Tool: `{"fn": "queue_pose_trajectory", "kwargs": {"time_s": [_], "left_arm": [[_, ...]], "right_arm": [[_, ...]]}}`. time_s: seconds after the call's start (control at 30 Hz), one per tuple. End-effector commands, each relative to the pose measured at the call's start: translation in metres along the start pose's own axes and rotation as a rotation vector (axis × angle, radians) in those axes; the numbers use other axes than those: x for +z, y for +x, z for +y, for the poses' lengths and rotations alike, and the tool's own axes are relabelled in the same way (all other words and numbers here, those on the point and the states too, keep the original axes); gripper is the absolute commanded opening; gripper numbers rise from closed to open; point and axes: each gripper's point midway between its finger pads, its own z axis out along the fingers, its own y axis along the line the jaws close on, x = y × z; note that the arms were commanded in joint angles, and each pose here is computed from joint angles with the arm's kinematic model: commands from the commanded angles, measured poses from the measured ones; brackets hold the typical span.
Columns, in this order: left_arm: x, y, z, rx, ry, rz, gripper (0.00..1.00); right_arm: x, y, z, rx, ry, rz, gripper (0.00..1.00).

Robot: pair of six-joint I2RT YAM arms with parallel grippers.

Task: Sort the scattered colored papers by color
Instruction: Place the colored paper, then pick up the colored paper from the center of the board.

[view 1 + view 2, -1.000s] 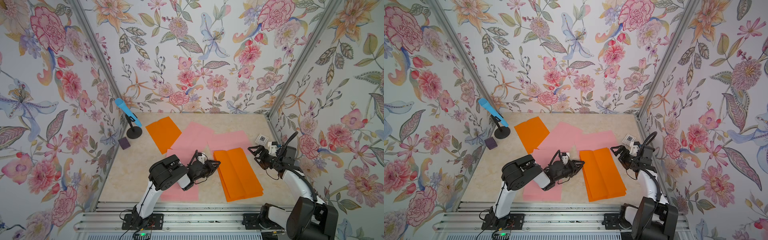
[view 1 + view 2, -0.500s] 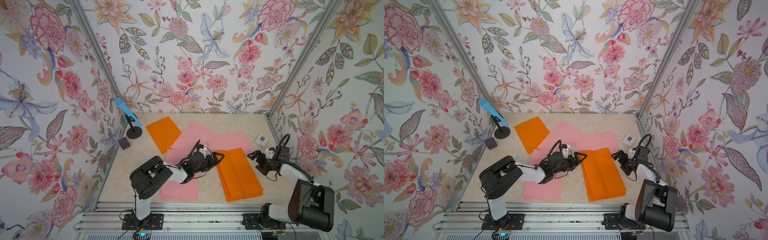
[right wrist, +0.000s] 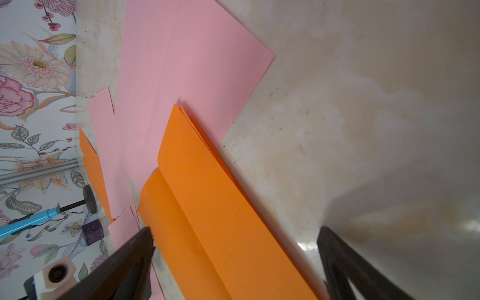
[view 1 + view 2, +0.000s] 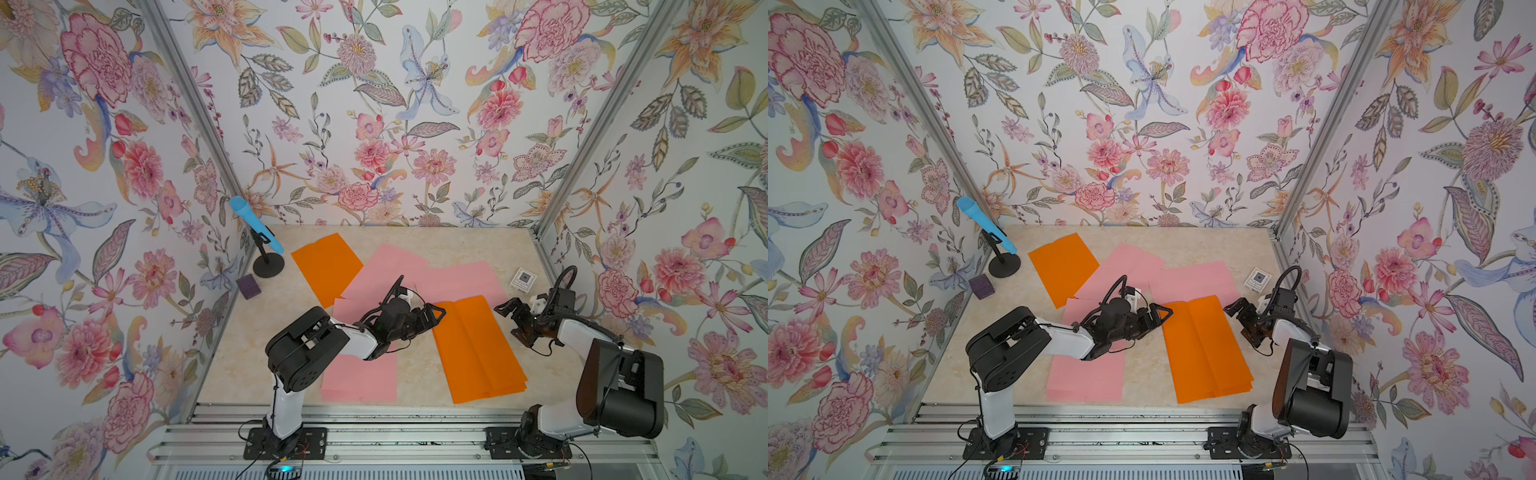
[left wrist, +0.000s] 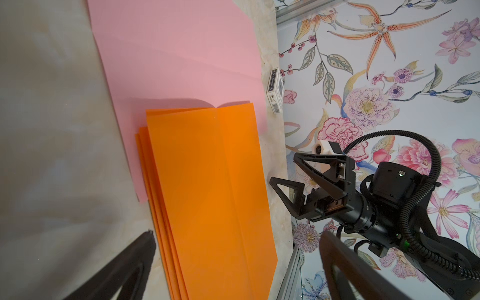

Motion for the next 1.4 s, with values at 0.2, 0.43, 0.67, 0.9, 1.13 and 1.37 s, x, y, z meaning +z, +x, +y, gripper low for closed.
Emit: {"fn": "queue_pose_trajectory", "kwargs": {"time_s": [0.2, 0.43, 0.67, 0.9, 1.13, 1.37], "left_arm": [[0.007, 0.005, 0.026, -0.065, -0.002, 0.035, 1.00], [0.017, 0.000, 0.024, -0.069, 0.015, 0.046, 1.00], [0.030, -0.004, 0.015, -0.063, 0.045, 0.058, 1.00], [0.043, -0.015, 0.006, -0.054, 0.066, 0.064, 1.00], [0.053, -0.016, 0.005, -0.053, 0.079, 0.074, 1.00], [0.044, -0.049, 0.002, 0.101, -0.011, 0.024, 1.00]], "right_arm": [[0.006, 0.011, 0.003, 0.030, -0.050, 0.044, 1.00], [-0.002, 0.029, 0.010, 0.043, -0.075, 0.039, 1.00], [-0.010, 0.028, 0.016, 0.030, -0.071, 0.030, 1.00], [-0.008, 0.023, 0.012, 0.026, -0.038, 0.013, 1.00], [-0.010, 0.013, 0.010, 0.025, -0.025, -0.010, 1.00], [-0.015, -0.017, 0.014, 0.047, -0.032, -0.081, 1.00]]}}
